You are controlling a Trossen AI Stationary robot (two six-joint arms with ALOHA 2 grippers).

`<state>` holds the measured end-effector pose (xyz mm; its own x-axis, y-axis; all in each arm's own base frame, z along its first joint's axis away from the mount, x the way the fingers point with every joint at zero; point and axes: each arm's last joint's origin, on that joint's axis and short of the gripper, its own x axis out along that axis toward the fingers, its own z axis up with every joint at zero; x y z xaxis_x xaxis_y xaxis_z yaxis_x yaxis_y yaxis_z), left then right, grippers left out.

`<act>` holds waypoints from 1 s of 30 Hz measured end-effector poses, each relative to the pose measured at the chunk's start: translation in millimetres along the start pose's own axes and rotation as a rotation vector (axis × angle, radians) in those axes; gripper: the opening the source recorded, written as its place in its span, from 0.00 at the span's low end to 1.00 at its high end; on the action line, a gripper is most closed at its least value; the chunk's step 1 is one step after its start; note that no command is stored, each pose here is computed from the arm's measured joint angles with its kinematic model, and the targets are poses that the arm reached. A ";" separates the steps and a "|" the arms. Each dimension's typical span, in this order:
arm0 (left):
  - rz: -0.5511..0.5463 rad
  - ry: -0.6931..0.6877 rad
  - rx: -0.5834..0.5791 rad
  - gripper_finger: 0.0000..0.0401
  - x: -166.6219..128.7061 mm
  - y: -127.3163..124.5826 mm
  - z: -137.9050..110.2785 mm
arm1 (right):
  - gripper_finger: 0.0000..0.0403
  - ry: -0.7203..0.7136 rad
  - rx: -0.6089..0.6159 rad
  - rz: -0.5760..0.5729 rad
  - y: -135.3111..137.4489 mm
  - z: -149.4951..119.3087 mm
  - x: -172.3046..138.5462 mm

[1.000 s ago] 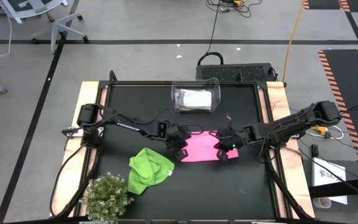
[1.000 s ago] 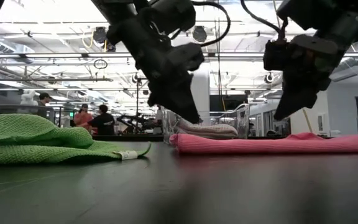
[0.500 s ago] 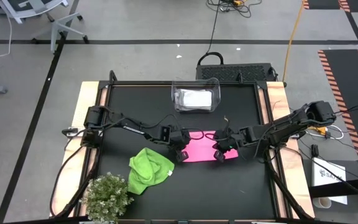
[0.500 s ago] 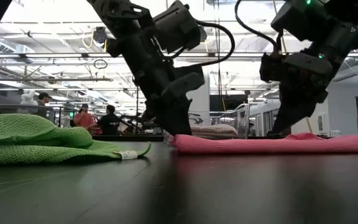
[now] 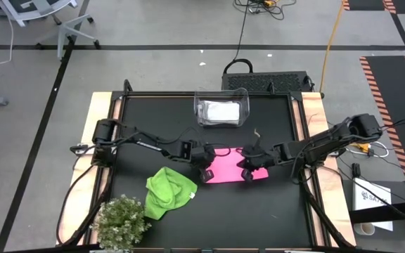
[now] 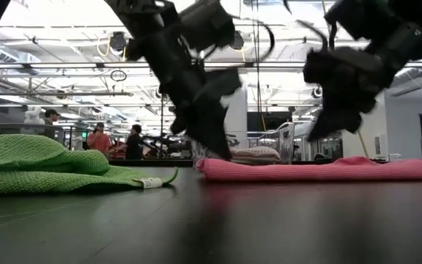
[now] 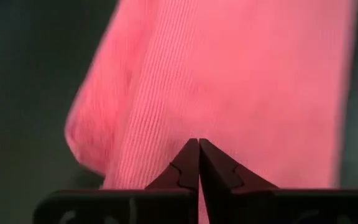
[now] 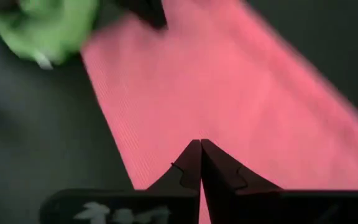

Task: Fold microfiber towels
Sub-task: Fold the pink microfiber cloth

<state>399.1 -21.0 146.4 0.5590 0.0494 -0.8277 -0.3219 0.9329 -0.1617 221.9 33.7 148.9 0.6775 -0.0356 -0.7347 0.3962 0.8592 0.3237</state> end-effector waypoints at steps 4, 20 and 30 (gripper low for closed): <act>-0.003 -0.131 0.064 0.05 -12.7 -7.3 12.6 | 0.00 -0.146 -0.075 0.007 5.5 11.3 -2.6; -0.060 -0.299 0.154 0.02 34.9 2.2 17.4 | 0.00 -0.395 -0.057 -0.087 -57.4 -31.9 12.4; -0.053 -0.248 0.102 0.02 62.4 16.3 8.6 | 0.00 -0.314 -0.057 -0.147 -74.8 -52.6 13.9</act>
<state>435.3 0.3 96.7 0.7472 0.0737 -0.6605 -0.2158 0.9669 -0.1362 169.0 -4.3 83.1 0.7769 -0.3086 -0.5488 0.4741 0.8603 0.1874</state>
